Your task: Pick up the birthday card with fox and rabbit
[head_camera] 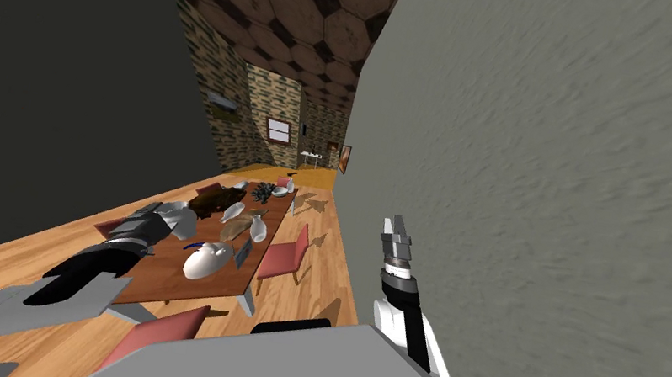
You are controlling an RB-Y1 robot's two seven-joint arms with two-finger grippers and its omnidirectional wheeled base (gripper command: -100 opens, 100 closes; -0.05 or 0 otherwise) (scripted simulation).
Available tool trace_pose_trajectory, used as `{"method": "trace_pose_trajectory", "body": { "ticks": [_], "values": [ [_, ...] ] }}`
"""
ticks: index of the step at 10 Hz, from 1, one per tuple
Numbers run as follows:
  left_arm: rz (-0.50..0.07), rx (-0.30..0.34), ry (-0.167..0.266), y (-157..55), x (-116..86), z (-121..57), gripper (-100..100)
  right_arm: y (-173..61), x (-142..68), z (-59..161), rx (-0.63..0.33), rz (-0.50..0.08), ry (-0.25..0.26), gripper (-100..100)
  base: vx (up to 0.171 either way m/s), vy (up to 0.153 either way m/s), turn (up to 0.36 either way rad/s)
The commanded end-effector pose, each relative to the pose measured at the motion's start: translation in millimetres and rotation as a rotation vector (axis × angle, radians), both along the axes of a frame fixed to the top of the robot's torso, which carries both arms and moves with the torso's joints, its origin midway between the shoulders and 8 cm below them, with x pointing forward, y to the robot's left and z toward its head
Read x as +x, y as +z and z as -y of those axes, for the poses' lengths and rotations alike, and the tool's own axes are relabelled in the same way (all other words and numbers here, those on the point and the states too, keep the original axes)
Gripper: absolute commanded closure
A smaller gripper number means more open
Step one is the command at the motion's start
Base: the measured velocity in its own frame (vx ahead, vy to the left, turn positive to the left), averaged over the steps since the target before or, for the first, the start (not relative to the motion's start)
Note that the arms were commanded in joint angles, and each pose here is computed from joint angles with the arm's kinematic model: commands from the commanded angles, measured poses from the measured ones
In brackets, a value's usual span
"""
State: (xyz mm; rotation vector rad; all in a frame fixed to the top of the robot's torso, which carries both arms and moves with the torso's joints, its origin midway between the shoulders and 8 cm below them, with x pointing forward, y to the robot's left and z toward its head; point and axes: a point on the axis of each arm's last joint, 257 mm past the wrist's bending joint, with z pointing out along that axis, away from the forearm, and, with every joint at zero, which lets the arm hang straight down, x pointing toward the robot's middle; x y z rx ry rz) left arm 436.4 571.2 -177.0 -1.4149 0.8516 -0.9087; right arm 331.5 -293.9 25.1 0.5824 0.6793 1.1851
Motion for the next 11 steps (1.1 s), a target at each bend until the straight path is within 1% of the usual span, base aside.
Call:
{"method": "trace_pose_trajectory", "body": {
  "ticks": [1,2,3,4,5,6,7,8,9,10,11],
  "values": [
    [-0.014,-0.052,0.076,-7,-6,-31.1,-100,0,0,0,0.000,0.000,0.000,0,0.016,-0.046,-0.154],
    [-0.036,-0.063,0.090,-19,-10,-36.1,-100,0,0,0,0.000,0.000,0.000,0,0.017,-0.049,-0.085],
    [-0.036,-0.106,0.158,-21,-18,-63.6,-100,0,0,0,0.000,0.000,0.000,0,0.016,-0.067,-0.148],
    [-0.059,-0.126,0.177,-33,-23,-68.7,-100,0,0,0,0.000,0.000,0.000,0,0.021,-0.061,-0.080],
    [-0.049,-0.167,0.240,-32,-31,-92.8,-100,0,0,0,0.000,0.000,0.000,0,0.027,-0.078,-0.152],
    [-0.074,-0.193,0.265,-47,-37,-98.4,-100,0,0,0,0.000,0.000,0.000,0,0.023,-0.059,-0.091],
    [-0.077,-0.194,0.267,-48,-38,-98.7,-100,0,0,0,0.000,0.000,0.000,0,0.009,-0.022,0.015],
    [-0.075,-0.258,0.343,-58,-51,-123.2,-100,0,0,0,0.000,0.000,0.000,0,0.012,-0.046,-0.153],
    [-0.087,-0.266,0.355,-62,-54,-124.7,-100,0,0,0,0.000,0.000,0.000,0,0.015,-0.052,-0.083],
    [-0.088,-0.267,0.357,-63,-54,-124.9,-100,0,0,0,0.000,0.000,0.000,0,0.010,-0.027,0.012],
    [-0.081,-0.335,0.432,-73,-68,-145.5,-100,0,0,0,0.000,0.000,0.000,0,0.019,-0.057,-0.149]
  ]
}}
